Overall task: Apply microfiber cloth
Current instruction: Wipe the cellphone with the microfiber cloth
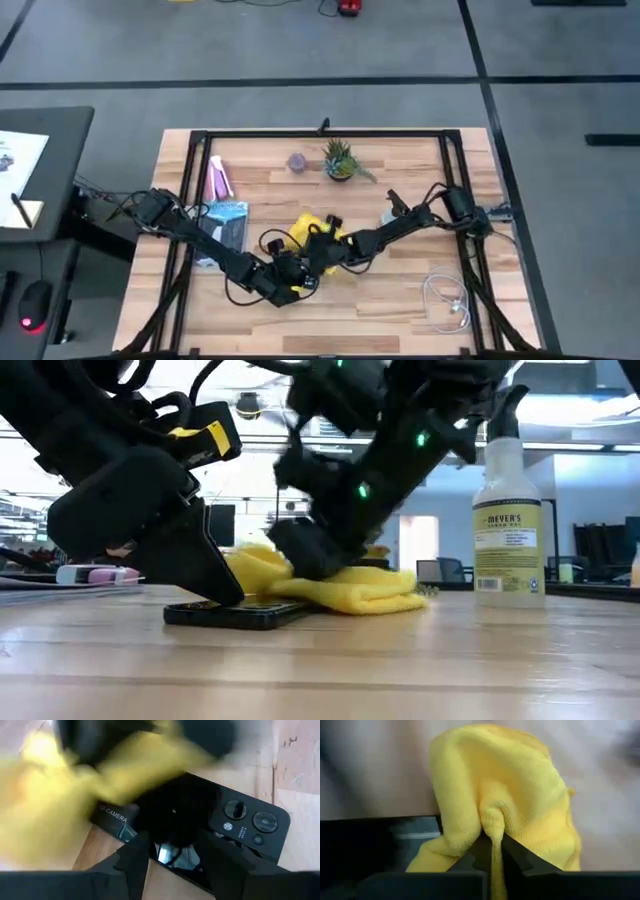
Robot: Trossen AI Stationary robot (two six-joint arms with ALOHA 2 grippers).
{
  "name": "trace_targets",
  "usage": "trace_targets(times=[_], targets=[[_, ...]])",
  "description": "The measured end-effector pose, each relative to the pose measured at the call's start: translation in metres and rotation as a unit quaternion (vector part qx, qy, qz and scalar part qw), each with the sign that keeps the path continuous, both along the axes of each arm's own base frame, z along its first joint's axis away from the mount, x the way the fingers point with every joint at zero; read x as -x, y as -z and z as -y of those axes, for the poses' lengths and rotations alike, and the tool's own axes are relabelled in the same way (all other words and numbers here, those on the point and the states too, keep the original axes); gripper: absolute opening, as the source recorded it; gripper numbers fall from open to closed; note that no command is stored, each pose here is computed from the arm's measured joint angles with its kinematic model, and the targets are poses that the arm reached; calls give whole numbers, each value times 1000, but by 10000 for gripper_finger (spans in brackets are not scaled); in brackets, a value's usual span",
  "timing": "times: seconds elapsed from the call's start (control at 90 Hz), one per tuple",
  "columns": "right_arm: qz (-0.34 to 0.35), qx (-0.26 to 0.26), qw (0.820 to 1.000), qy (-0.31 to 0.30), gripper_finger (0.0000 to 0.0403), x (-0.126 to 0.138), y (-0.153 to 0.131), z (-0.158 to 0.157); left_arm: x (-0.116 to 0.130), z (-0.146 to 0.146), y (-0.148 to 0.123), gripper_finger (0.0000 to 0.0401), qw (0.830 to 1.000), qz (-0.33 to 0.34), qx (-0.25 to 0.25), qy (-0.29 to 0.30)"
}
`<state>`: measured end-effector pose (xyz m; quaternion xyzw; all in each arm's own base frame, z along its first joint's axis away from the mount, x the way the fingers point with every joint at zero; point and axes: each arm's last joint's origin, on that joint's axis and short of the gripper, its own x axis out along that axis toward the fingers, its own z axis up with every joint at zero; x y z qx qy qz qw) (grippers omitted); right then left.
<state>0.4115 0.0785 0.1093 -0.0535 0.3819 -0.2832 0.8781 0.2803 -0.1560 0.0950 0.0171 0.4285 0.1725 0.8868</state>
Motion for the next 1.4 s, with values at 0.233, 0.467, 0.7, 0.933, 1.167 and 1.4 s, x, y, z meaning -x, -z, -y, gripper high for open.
trace_targets(times=[0.233, 0.467, 0.7, 0.933, 1.167, 1.4], targets=[[47, -1, 999, -3, 4, 6, -30, -19, 0, 0, 0, 154, 1000, 0, 0, 0], [68, -113, 984, -121, 4, -3, -22, -47, 0, 0, 0, 154, 1000, 1, 0, 0], [61, -110, 988, -85, 4, -10, 0, -29, 0, 0, 0, 154, 1000, 3, -3, 4], [56, -55, 997, 12, 4, -9, 5, 1, 0, 0, 0, 154, 1000, 3, -3, 5], [39, -102, 992, -57, 4, -3, 5, -32, 0, 3, 0, 154, 1000, 4, 14, 9], [29, -81, 994, -69, 4, 8, 6, -57, -1, 4, -1, 154, 1000, 6, 26, 12]])
